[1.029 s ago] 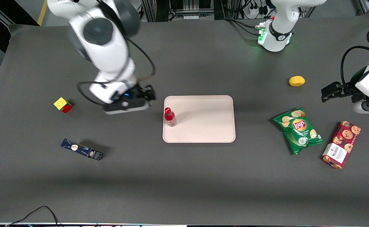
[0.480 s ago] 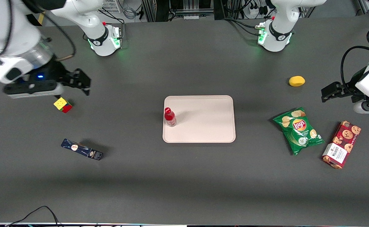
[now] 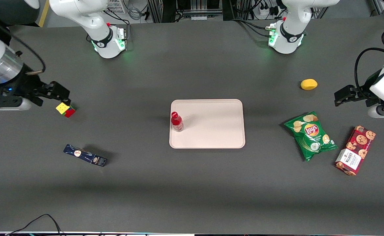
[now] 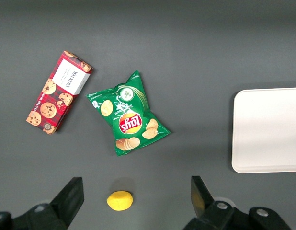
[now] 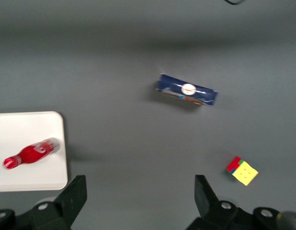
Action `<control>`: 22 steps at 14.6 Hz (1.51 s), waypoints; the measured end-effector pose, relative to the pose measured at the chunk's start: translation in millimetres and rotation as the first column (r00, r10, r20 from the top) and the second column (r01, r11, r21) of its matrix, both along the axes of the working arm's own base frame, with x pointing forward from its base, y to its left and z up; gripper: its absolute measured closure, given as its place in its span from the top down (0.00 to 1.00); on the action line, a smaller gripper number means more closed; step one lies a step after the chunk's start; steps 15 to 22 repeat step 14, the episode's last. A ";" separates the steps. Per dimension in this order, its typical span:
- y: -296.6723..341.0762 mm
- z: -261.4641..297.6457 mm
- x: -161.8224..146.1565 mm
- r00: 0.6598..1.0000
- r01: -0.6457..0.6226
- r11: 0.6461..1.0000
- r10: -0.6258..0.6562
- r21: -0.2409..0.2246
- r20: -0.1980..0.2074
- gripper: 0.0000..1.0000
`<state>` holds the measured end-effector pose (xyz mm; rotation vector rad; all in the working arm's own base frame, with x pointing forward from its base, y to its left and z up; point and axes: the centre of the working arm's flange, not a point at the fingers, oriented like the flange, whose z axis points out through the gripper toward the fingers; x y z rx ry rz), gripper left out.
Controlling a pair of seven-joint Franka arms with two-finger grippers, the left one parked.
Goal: Place coke bottle on tray
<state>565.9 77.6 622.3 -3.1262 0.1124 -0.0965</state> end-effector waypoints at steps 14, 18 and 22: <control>-73.0 6.3 6.2 0.993 0.114 0.993 -0.114 0.000 0.018 1.00; -73.0 6.3 6.2 0.993 0.114 0.993 -0.114 0.000 0.018 1.00; -73.0 6.3 6.2 0.993 0.114 0.993 -0.114 0.000 0.018 1.00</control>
